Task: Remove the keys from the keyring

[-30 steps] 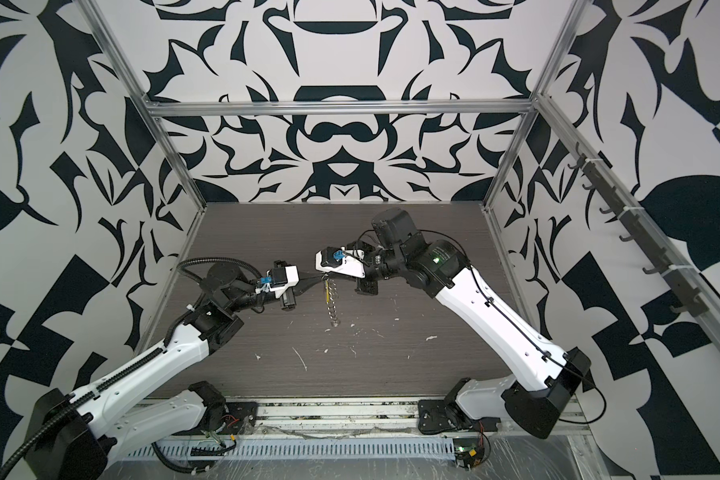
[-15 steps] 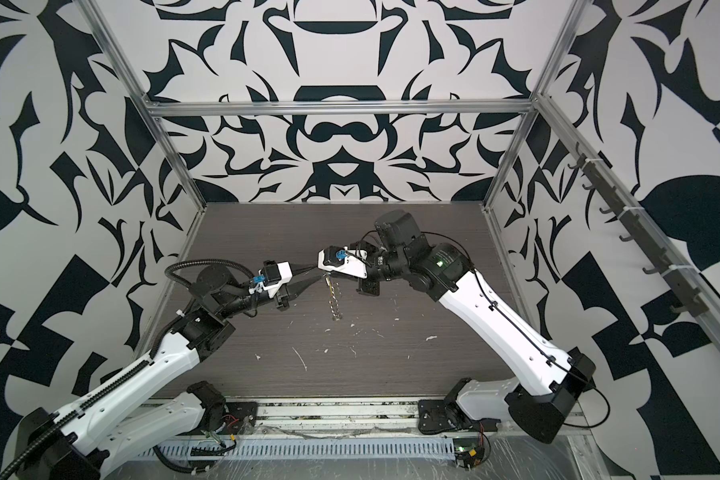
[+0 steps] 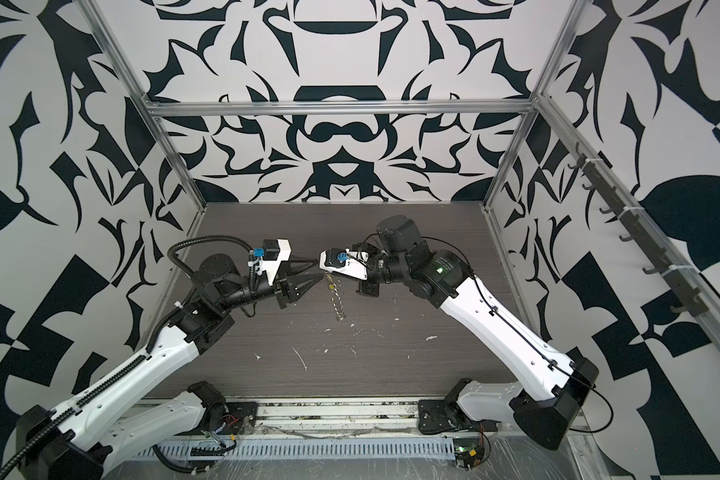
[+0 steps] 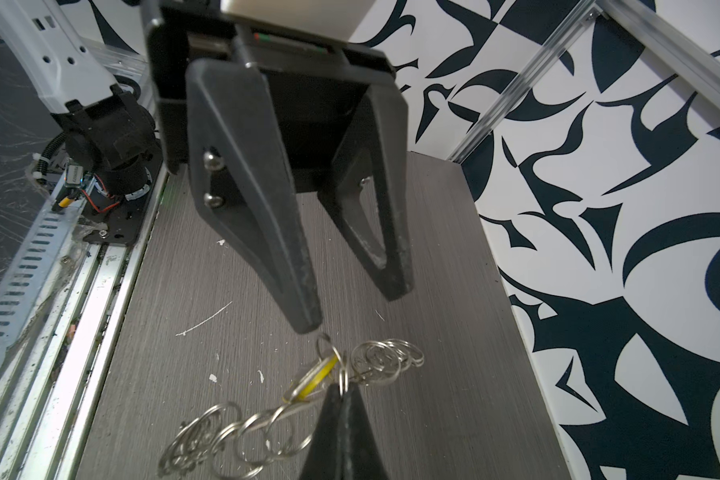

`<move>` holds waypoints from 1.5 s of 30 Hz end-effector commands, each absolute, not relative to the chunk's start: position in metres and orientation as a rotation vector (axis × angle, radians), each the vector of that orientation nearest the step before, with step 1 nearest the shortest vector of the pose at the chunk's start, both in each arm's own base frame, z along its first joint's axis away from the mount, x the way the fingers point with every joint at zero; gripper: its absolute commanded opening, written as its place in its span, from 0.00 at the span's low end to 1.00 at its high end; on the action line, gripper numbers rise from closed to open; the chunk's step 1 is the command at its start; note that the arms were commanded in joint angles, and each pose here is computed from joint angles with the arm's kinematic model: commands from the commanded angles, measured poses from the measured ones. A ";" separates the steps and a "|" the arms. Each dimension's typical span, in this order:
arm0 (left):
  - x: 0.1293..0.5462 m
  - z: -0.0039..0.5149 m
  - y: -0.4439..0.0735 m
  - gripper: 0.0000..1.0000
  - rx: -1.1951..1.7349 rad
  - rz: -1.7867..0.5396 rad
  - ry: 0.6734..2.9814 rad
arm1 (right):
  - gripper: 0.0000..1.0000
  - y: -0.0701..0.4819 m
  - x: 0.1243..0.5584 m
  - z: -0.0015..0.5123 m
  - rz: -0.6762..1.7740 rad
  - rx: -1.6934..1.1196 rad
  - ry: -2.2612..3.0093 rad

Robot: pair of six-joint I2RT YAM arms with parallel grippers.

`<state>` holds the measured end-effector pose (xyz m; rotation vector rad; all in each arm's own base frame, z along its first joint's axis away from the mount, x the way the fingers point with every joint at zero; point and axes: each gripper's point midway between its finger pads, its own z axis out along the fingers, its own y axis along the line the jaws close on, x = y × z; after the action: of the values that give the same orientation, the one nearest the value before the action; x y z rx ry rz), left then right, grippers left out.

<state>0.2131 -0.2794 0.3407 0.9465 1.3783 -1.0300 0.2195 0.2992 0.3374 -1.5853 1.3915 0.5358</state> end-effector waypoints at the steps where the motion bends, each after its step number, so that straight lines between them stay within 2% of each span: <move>1: 0.208 0.349 -0.284 0.42 0.952 -1.124 1.400 | 0.00 0.301 0.219 0.363 0.523 -1.532 1.310; 9: 0.212 0.348 -0.288 0.29 0.953 -1.141 1.425 | 0.00 0.301 0.218 0.364 0.527 -1.534 1.310; 17: 0.212 0.347 -0.290 0.01 0.970 -1.135 1.421 | 0.00 0.299 0.215 0.367 0.531 -1.527 1.301; 29: 0.229 0.339 -0.268 0.00 0.923 -0.981 1.503 | 0.00 0.292 0.207 0.360 0.559 -1.438 1.272; 39: 0.222 0.360 -0.273 0.00 0.977 -1.014 1.440 | 0.00 0.299 0.218 0.332 0.634 -1.347 1.361; 42: 0.222 0.359 -0.273 0.00 0.979 -1.015 1.441 | 0.12 0.302 0.220 0.334 0.643 -1.345 1.362; 45: 0.222 0.357 -0.272 0.00 0.974 -1.010 1.448 | 0.17 0.303 0.221 0.339 0.645 -1.336 1.353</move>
<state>0.2209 -0.2759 0.3328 0.9868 1.5205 -1.0382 0.2223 0.3004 0.3221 -1.3681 1.3919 0.6187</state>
